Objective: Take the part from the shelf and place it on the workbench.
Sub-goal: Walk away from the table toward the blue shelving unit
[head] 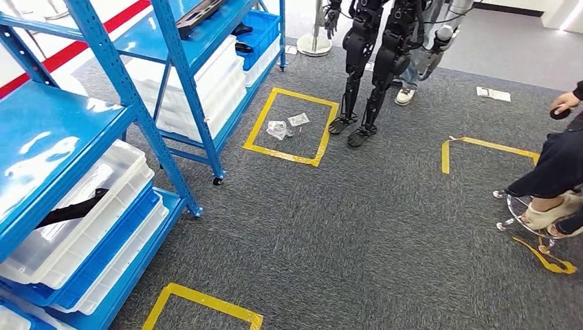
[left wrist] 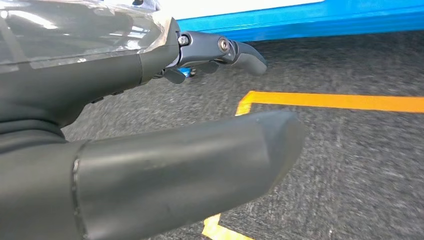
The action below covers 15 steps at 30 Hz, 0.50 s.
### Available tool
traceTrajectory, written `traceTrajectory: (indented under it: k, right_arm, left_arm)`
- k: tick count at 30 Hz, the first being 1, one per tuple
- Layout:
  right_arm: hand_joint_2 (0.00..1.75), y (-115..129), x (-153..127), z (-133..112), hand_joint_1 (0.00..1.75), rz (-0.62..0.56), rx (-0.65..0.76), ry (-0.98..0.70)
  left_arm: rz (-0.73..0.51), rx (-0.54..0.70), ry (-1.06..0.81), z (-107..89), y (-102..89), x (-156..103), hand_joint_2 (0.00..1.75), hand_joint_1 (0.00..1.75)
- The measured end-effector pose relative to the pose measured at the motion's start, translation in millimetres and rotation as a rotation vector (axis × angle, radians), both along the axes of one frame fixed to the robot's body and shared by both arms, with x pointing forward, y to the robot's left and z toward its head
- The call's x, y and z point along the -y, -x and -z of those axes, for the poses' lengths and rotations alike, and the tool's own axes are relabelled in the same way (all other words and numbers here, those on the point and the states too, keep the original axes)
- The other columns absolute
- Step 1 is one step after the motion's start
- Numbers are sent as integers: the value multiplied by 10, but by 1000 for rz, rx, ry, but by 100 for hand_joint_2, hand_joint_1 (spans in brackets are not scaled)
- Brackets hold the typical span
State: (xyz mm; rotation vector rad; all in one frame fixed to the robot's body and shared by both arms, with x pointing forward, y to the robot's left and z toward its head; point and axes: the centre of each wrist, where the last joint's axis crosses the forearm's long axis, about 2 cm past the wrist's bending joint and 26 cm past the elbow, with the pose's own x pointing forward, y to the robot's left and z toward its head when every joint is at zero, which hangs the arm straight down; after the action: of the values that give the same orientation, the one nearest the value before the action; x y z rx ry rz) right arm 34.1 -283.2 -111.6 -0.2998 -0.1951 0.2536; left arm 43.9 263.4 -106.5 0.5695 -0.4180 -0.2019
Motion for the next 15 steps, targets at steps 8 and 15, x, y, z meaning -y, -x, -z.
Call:
traceTrajectory:
  k: [8,15]
  right_arm:
    - [0,-16,-9,-2,0,-6,4,-1]
    - [0,8,-10,1,0,-5,0,-2]
  left_arm:
    - [19,-2,-29,2,42,-9,175,0]
    - [93,12,-61,-1,50,-23,175,0]
